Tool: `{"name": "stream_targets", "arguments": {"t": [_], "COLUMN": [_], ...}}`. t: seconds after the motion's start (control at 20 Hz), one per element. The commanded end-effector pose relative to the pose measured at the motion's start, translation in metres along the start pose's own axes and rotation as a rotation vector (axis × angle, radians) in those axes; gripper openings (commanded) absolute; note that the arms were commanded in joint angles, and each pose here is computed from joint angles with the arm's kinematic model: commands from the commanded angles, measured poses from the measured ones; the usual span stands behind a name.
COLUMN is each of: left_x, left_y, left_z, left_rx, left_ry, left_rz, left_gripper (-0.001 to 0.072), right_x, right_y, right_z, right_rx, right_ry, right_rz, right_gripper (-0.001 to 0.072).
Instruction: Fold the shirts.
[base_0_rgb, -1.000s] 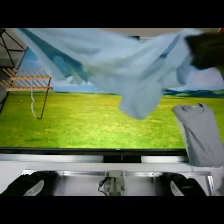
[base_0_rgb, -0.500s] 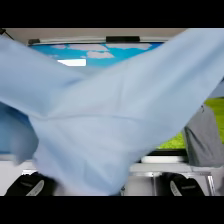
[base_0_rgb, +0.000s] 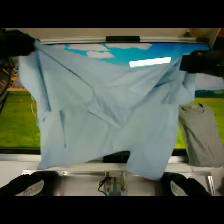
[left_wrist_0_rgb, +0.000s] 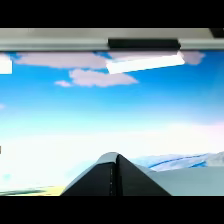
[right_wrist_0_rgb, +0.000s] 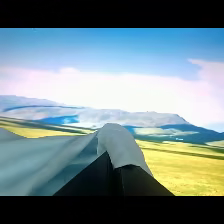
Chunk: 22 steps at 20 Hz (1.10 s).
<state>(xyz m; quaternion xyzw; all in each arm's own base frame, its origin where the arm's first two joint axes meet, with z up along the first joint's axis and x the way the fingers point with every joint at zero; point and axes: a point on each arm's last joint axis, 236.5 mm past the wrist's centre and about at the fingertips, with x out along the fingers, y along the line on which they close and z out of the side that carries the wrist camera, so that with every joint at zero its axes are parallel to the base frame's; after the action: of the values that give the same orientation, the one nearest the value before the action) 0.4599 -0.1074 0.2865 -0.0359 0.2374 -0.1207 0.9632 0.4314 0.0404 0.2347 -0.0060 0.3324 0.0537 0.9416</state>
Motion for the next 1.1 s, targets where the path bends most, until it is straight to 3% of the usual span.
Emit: {"name": "stream_targets", "arguments": {"t": [0.0, 0.3, 0.45, 0.5, 0.55, 0.6, 0.65, 0.8, 0.85, 0.9, 1.05], "left_x": [0.116, 0.229, 0.236, 0.233, 0.225, 0.212, 0.194, 0.105, 0.070, 0.045, 0.005], "left_y": [0.014, 0.002, -0.005, -0.007, -0.006, -0.002, 0.006, 0.065, 0.088, 0.102, 0.104], "left_z": [-0.056, -0.167, -0.193, -0.196, -0.198, -0.199, -0.199, -0.224, -0.237, -0.246, -0.277], "left_rx": [-0.048, -0.297, -0.355, -0.353, -0.350, -0.349, -0.348, -0.308, -0.305, -0.308, -0.321], "left_ry": [0.103, 0.294, 0.369, 0.390, 0.431, 0.491, 0.562, 0.905, 1.020, 1.089, 1.089], "left_rz": [0.003, -0.081, -0.105, -0.110, -0.116, -0.124, -0.127, -0.033, 0.031, 0.076, 0.095], "left_gripper": [0.0027, 0.0044, 0.0225, 0.0283, 0.0435, 0.0572, 0.0587, 0.0582, 0.0530, 0.0500, 0.0500], "right_x": [0.121, 0.247, 0.270, 0.271, 0.269, 0.261, 0.247, 0.176, 0.149, 0.125, 0.075], "right_y": [-0.023, 0.001, 0.016, 0.020, 0.022, 0.020, 0.017, -0.014, -0.031, -0.044, -0.065], "right_z": [-0.019, -0.097, -0.128, -0.129, -0.126, -0.120, -0.113, -0.109, -0.117, -0.128, -0.152], "right_rx": [0.080, 0.361, 0.453, 0.474, 0.483, 0.467, 0.402, 0.148, 0.110, 0.097, 0.185], "right_ry": [0.056, 0.214, 0.296, 0.301, 0.299, 0.304, 0.317, 0.432, 0.496, 0.563, 0.677], "right_rz": [-0.075, 0.007, 0.053, 0.066, 0.074, 0.080, 0.089, 0.076, 0.050, 0.033, 0.050], "right_gripper": [0.0053, 0.0053, 0.0053, 0.0089, 0.0245, 0.0539, 0.0603, 0.0603, 0.0602, 0.0603, 0.0602]}}
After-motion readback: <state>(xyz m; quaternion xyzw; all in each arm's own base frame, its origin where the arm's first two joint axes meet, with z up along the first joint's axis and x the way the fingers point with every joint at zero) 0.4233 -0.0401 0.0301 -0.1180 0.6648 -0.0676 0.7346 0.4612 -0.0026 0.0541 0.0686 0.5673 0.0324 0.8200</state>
